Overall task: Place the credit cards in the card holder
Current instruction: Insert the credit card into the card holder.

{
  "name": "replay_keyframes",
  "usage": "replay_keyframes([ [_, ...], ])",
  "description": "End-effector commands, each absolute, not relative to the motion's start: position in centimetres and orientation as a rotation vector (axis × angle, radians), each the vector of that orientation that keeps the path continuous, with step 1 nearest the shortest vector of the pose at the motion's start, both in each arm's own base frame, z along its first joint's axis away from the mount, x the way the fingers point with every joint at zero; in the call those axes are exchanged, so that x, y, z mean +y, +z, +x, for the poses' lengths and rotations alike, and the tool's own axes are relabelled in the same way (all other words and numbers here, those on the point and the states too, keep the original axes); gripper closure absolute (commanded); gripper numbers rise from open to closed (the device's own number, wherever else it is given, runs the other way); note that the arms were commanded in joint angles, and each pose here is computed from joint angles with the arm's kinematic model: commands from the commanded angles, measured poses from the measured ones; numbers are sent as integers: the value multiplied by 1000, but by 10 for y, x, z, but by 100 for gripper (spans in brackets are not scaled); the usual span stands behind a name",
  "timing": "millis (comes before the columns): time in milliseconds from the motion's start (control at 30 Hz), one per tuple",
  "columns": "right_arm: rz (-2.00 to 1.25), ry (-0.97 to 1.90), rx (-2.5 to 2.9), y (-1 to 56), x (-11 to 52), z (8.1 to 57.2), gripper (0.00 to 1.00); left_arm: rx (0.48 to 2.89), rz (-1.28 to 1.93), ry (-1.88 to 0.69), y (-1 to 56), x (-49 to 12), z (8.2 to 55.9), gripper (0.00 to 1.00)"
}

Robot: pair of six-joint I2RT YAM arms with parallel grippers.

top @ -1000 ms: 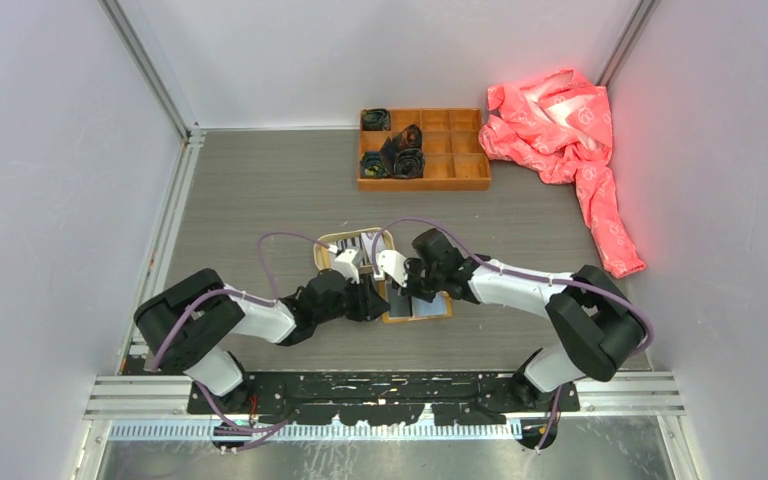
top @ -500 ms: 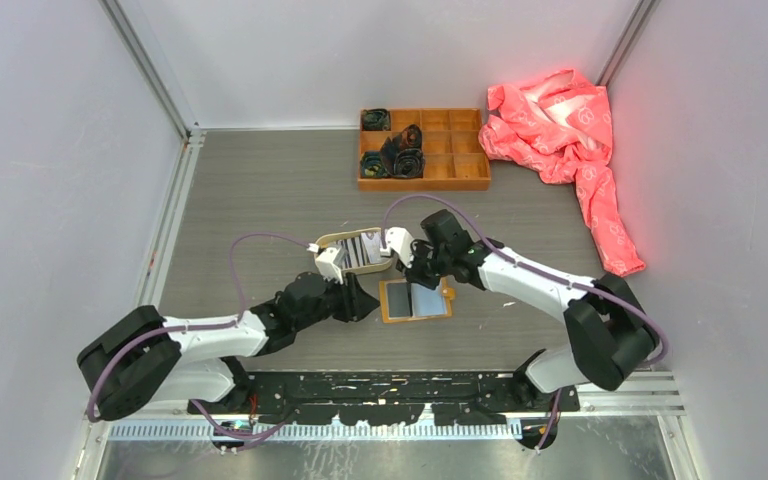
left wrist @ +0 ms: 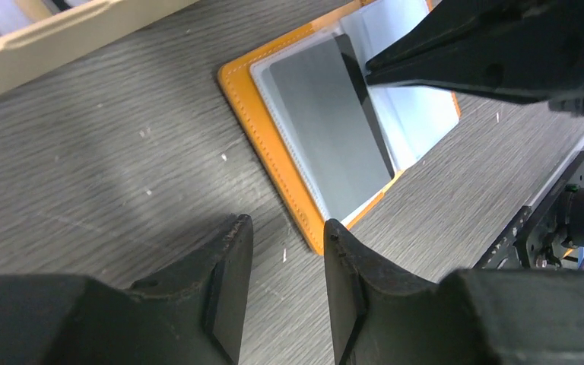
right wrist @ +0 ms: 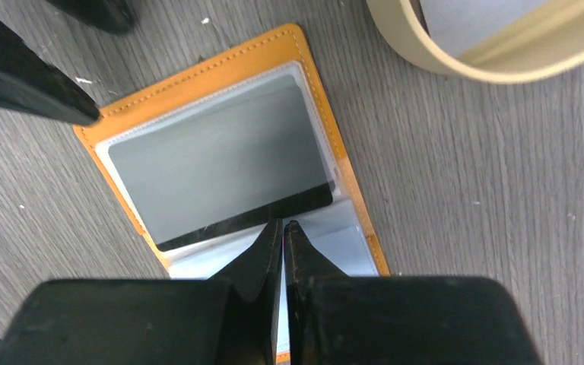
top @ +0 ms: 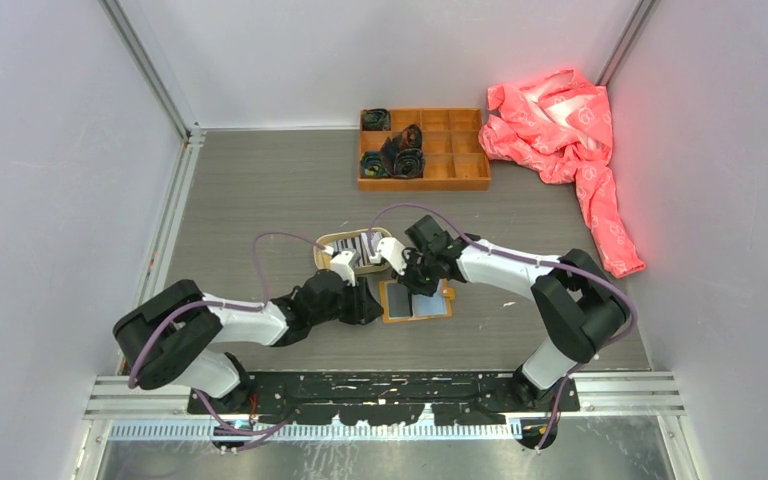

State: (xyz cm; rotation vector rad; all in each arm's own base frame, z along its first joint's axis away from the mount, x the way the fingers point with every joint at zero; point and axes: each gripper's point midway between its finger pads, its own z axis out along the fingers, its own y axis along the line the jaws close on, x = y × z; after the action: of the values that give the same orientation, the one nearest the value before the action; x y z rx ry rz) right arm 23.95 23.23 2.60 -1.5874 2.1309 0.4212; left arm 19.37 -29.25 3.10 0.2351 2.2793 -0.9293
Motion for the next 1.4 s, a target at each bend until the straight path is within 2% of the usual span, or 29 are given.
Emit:
replay_keyframes([
  [0, -1615, 392, 2086, 35, 249, 245, 90, 2206, 262, -1026, 48, -317, 202, 60],
  [400, -1587, 460, 2092, 43, 264, 238, 89, 2220, 233, -1110, 39, -330, 200, 62],
  [767, -1385, 486, 1935, 126, 247, 261, 86, 2147, 240, -981, 70, -299, 203, 59],
  [900, -1267, 343, 1932, 173, 233, 283, 74, 2116, 277, -845, 93, -278, 211, 56],
  [933, -1214, 305, 1957, 181, 230, 291, 66, 2103, 283, -817, 101, -273, 213, 55],
  [1000, -1187, 303, 1986, 192, 229, 297, 29, 2082, 273, -753, 116, -259, 218, 45],
  [1067, -1254, 477, 2016, 199, 241, 289, 3, 2053, 254, -705, 133, -245, 222, 36],
  [1200, -1277, 826, 2078, 218, 279, 278, 0, 2011, 189, -683, 169, -218, 232, 24],
  [1367, -1090, 972, 2045, 230, 316, 305, 1, 2051, 149, -756, 213, -196, 247, 23],
])
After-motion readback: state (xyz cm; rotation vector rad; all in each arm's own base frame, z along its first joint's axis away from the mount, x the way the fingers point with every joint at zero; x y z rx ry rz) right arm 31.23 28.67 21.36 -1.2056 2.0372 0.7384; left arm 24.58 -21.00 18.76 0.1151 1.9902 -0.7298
